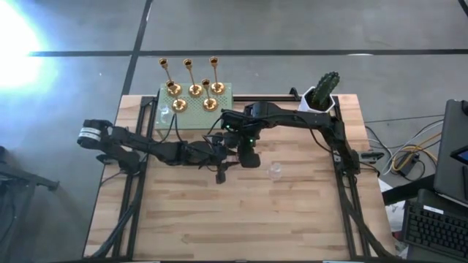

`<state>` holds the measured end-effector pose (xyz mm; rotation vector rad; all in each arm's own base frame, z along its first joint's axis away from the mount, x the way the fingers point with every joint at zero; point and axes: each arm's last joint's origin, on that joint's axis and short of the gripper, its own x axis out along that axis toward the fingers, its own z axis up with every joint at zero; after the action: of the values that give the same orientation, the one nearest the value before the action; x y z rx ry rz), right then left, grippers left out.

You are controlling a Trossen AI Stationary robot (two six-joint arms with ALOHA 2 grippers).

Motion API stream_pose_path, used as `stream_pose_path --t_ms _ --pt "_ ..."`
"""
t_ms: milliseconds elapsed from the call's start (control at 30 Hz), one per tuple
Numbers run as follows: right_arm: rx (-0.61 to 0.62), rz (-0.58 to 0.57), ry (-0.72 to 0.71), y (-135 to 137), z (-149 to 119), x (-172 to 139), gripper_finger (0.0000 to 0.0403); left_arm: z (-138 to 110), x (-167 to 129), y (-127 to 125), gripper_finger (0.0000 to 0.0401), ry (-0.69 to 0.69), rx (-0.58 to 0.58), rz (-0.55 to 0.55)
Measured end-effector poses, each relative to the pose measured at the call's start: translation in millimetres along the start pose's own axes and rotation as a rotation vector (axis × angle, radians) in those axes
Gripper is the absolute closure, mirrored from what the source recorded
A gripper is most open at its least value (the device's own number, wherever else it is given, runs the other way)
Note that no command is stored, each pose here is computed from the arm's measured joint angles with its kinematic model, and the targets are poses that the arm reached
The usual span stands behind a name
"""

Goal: Pick & Place candle stick holders
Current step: Put the purple glass candle holder on the shelf

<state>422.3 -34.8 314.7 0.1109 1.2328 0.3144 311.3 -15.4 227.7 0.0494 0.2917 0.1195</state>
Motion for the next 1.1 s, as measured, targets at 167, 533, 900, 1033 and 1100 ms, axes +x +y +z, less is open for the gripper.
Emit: stream_pose_path --t_ms 167,533,900,1033,1100 --pt "0.005 -0.012 0.004 -1.1 -0.5 -0.3 0.023 -0.8 -0.1 -0.1 0.029 0.003 -0.005 -0.005" --pt "0.084 -0.023 0.023 -9.0 -15.1 -26.9 0.0205 -0.6 -0.1 0.7 0.029 -0.003 -0.008 0.019" --pt "0.203 -0.046 -0.039 11.5 -51.5 -96.5 0.0213 9.6 -17.6 3.8 0.029 -0.007 -0.037 0.082" --pt "0.267 -0.048 -0.043 22.3 -70.6 -107.1 0.0219 19.7 -31.9 3.1 0.029 -0.037 -0.049 0.164" --pt "0.305 -0.045 -0.027 28.0 -82.8 -108.0 0.0223 25.2 -40.0 1.8 0.029 -0.059 -0.055 0.207"
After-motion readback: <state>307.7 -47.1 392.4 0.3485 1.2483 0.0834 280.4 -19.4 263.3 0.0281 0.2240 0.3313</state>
